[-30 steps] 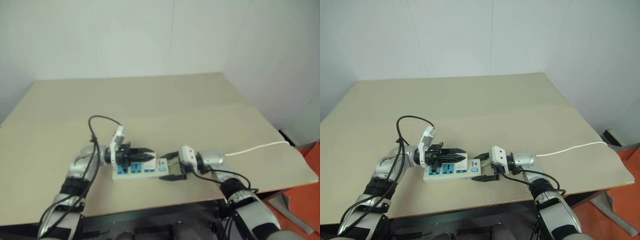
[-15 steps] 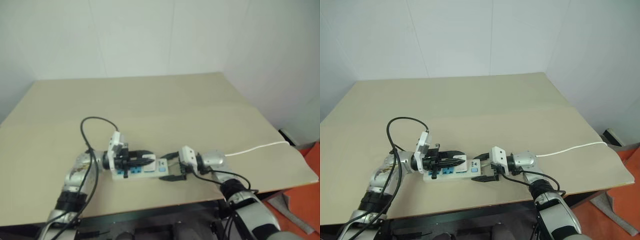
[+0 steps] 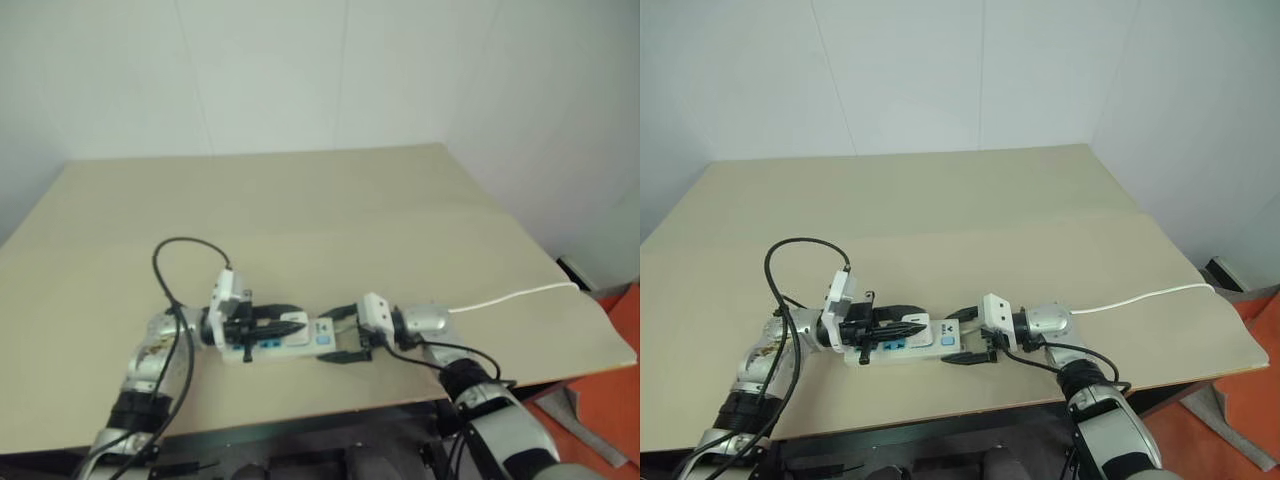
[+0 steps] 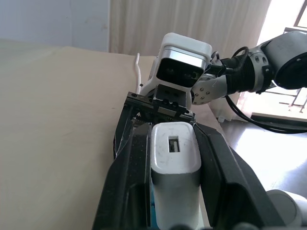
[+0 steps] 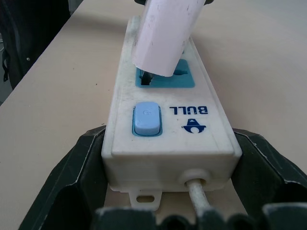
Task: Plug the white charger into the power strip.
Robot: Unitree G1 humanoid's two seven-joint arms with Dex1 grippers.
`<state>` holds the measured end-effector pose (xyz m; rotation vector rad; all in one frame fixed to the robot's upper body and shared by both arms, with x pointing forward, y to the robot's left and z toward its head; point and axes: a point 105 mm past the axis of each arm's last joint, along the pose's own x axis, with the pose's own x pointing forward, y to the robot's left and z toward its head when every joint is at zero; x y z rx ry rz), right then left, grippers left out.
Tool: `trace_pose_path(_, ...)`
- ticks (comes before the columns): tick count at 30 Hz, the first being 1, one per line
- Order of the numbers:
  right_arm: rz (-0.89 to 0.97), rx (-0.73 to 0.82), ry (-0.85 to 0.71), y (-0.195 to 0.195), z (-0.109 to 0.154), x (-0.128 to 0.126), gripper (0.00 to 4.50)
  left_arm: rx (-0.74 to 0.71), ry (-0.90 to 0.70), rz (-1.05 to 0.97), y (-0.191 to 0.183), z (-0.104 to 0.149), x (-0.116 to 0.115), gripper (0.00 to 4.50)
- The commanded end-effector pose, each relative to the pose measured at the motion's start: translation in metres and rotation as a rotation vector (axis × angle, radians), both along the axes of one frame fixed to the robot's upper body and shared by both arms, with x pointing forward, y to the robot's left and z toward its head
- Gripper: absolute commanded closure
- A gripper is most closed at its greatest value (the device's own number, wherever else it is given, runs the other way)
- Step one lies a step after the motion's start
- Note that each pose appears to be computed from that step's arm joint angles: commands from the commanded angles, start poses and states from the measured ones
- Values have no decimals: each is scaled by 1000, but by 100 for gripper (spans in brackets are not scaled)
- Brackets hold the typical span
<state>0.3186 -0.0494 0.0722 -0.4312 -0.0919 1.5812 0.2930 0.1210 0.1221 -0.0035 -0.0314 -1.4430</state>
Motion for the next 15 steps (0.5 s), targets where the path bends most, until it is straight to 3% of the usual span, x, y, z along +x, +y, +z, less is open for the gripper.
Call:
trace_pose_path(1,-9,-68,46,-7,-21,-7,108,60,19,-40,7,-12,-2,349)
trace_pose_path(15,-19,-64,32,-6,-22,-8,108,130,-55,-32,9,-25,-1,349)
